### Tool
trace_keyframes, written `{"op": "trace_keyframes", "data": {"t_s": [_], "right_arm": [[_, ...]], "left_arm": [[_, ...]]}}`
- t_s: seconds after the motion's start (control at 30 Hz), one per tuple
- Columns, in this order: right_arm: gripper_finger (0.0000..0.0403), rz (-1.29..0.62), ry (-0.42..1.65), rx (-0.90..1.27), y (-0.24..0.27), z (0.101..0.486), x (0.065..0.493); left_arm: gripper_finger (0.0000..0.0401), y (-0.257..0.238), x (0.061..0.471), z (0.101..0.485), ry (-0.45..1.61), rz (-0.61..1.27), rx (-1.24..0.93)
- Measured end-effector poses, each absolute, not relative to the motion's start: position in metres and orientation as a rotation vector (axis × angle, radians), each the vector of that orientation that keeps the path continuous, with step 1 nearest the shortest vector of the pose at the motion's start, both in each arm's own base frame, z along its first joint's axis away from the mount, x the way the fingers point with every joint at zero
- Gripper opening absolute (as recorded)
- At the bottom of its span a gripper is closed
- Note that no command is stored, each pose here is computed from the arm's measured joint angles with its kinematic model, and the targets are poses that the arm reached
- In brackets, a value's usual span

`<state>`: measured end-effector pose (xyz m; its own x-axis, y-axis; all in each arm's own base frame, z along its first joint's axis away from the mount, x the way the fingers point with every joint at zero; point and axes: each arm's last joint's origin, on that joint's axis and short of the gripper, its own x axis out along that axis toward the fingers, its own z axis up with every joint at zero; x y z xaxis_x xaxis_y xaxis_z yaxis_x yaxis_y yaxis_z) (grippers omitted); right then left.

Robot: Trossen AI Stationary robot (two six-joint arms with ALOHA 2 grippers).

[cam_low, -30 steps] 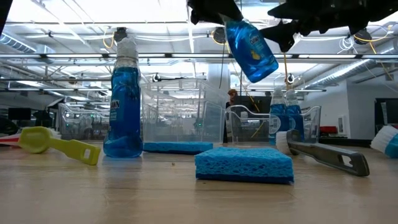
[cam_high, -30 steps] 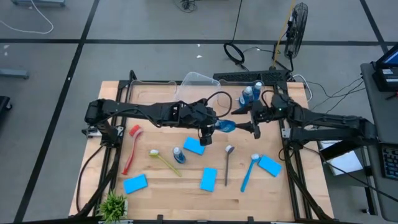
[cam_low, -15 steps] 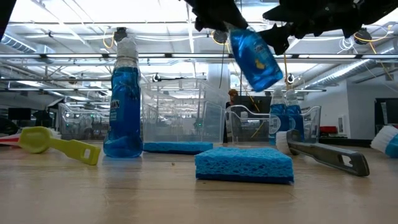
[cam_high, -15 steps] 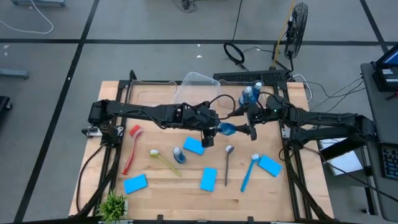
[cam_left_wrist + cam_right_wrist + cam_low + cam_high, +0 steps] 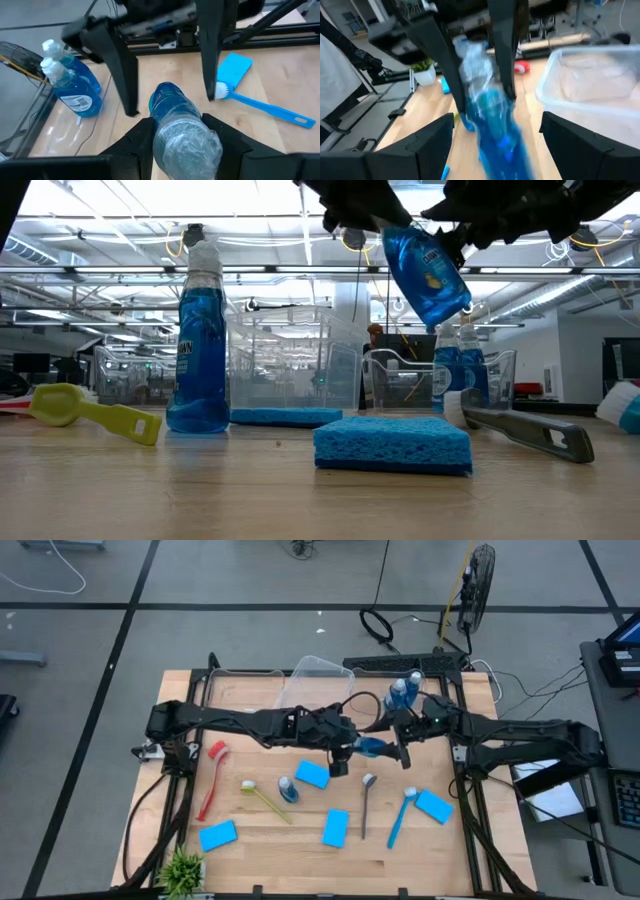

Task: Pick & Place Kitchen Sink Supplies
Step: Put the blue dish soap into the right transparent bin

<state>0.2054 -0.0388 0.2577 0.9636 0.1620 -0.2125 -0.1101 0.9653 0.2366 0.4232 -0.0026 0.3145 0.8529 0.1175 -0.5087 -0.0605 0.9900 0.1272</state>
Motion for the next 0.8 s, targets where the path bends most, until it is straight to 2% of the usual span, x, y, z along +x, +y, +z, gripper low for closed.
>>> {"op": "trace_keyframes", "data": {"t_s": [0.8], "right_arm": [[0.0278, 0.152, 0.274, 0.298, -0.0355, 0.2483, 0.2159]], "left_arm": [[0.0142, -0.0036, 0.4261, 0.3125, 0.531, 0.049, 0.126]]}}
